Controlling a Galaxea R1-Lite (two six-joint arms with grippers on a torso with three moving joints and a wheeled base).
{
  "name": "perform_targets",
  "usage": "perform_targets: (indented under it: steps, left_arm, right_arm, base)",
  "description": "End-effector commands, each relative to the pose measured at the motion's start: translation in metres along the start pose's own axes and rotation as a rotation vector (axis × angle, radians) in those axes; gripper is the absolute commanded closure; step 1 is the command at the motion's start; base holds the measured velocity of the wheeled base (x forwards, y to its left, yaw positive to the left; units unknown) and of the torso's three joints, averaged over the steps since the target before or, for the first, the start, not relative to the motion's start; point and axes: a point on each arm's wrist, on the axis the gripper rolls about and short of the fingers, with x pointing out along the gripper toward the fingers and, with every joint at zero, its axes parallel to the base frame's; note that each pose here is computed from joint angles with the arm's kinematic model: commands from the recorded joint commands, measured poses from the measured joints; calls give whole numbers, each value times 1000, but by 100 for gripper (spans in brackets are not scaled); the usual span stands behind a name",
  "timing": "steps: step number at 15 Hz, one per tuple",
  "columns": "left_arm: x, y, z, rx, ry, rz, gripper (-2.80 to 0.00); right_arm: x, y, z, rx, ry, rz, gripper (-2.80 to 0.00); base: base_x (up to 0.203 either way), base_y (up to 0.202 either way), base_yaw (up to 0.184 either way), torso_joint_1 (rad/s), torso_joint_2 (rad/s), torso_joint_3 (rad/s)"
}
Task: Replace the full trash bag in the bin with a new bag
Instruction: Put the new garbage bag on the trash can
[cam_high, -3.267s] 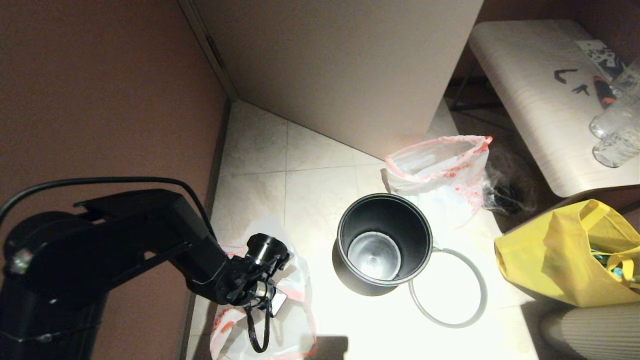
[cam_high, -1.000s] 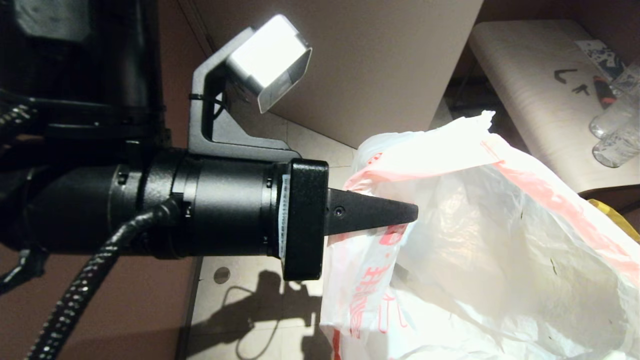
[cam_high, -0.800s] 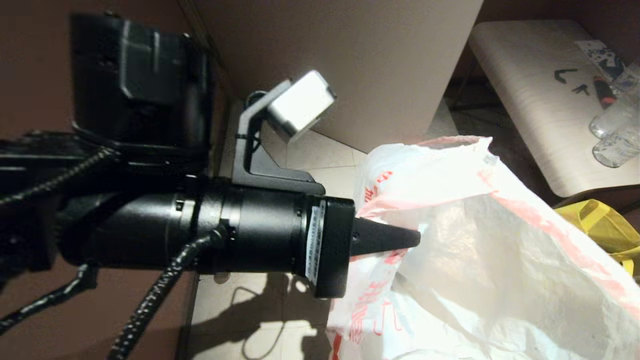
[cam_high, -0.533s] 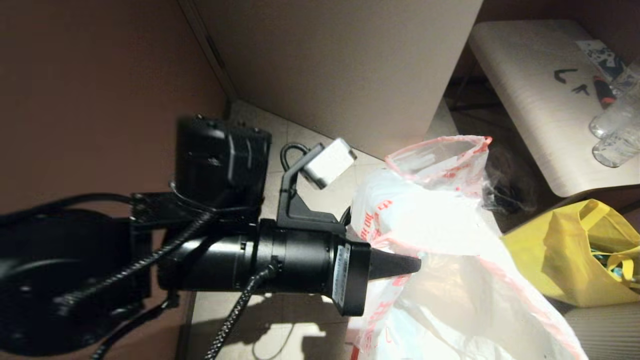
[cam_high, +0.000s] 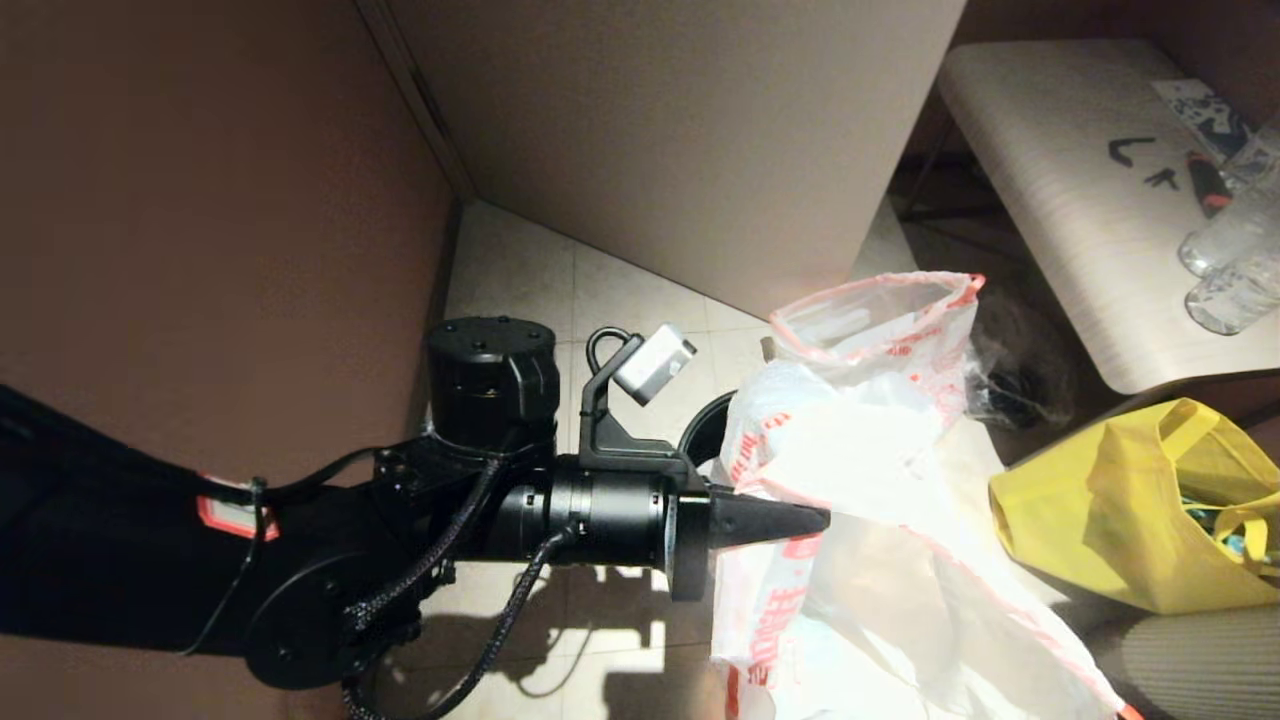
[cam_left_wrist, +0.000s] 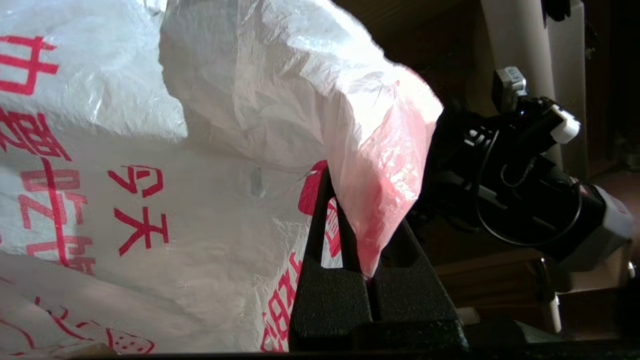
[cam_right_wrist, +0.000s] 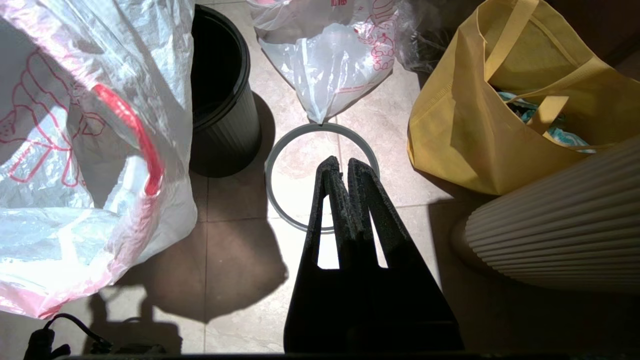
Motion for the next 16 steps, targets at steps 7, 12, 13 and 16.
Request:
perform_targets:
  steps: [7, 12, 13, 16]
  left_arm:
    - [12, -40, 32, 31, -4, -96, 0]
    - [26, -33, 30, 24, 17, -125, 0]
    - [30, -30, 31, 23, 19, -130, 0]
    - [44, -18, 32, 19, 33, -151, 0]
  right_arm:
    - [0, 0, 0, 0, 1, 0, 0]
    - [0, 0, 0, 0, 1, 0, 0]
    - [0, 0, 0, 0, 1, 0, 0]
    - [0, 0, 0, 0, 1, 0, 0]
  base:
    - [0, 0, 0, 0, 0, 0]
    - [0, 0, 0, 0, 0, 0]
    - [0, 0, 0, 0, 0, 0]
    - [0, 0, 0, 0, 0, 0]
